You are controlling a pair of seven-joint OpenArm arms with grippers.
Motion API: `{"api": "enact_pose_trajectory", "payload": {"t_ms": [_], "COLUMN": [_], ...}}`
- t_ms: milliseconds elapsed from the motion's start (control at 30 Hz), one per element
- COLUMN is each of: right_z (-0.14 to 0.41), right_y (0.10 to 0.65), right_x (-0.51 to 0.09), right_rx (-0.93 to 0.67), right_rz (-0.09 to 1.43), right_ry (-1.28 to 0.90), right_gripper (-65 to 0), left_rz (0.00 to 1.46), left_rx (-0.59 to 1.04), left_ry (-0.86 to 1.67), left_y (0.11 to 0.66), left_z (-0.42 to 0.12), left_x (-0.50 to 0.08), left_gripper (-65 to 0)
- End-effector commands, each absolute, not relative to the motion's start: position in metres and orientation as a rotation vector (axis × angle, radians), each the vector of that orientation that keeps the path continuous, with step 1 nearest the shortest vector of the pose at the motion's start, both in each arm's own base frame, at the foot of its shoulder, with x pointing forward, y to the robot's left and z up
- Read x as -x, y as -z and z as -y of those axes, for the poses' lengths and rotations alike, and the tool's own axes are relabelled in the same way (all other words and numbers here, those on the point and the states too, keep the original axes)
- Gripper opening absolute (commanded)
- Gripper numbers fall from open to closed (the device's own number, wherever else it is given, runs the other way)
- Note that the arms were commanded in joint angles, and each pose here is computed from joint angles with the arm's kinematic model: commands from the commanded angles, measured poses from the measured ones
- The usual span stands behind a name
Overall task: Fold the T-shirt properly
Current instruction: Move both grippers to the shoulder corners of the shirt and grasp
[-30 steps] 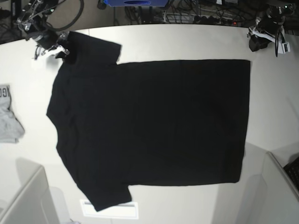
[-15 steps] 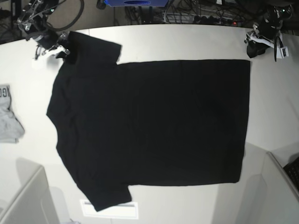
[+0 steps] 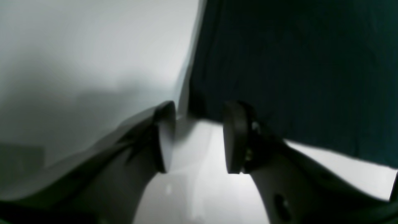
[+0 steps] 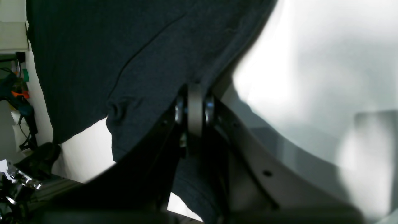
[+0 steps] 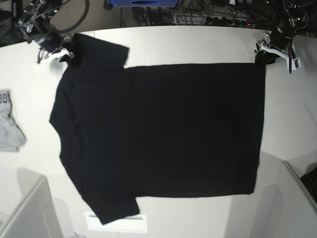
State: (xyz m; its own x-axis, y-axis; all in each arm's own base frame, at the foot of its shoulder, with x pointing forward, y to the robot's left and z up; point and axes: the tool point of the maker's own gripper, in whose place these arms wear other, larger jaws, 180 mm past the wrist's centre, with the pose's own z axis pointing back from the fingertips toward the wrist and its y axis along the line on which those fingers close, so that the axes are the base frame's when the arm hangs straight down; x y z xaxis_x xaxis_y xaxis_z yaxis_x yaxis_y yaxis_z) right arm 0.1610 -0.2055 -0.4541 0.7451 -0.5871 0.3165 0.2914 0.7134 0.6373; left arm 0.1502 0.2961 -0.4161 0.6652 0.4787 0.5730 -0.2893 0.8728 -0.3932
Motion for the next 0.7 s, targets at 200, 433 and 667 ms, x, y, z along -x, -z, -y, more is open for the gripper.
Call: {"api": "enact_pose_trajectory", "payload": {"t_ms": [200, 433, 667], "right_z": [0.205, 0.205, 0.205], "right_y": [0.469, 0.469, 0.469], "right_x": [-0.138, -0.138, -0.139], "right_rx": [-0.543, -0.543, -0.543], "right_rz": [0.419, 0.419, 0.421], "right_ry": [0.494, 0.494, 0.495], "right_gripper": [-65.0, -65.0, -65.0], "left_rz": [0.762, 0.728, 0.707], "left_rx": [0.273, 0.305, 0.342], "left_ry": [-0.423, -0.471, -0.467], "left_y": [0.406, 0.425, 0.434], "left_z": [-0.301, -0.299, -0.288], "left_x": [-0.160, -0.160, -0.166], "left_gripper": [-26.2, -28.5, -29.0]}}
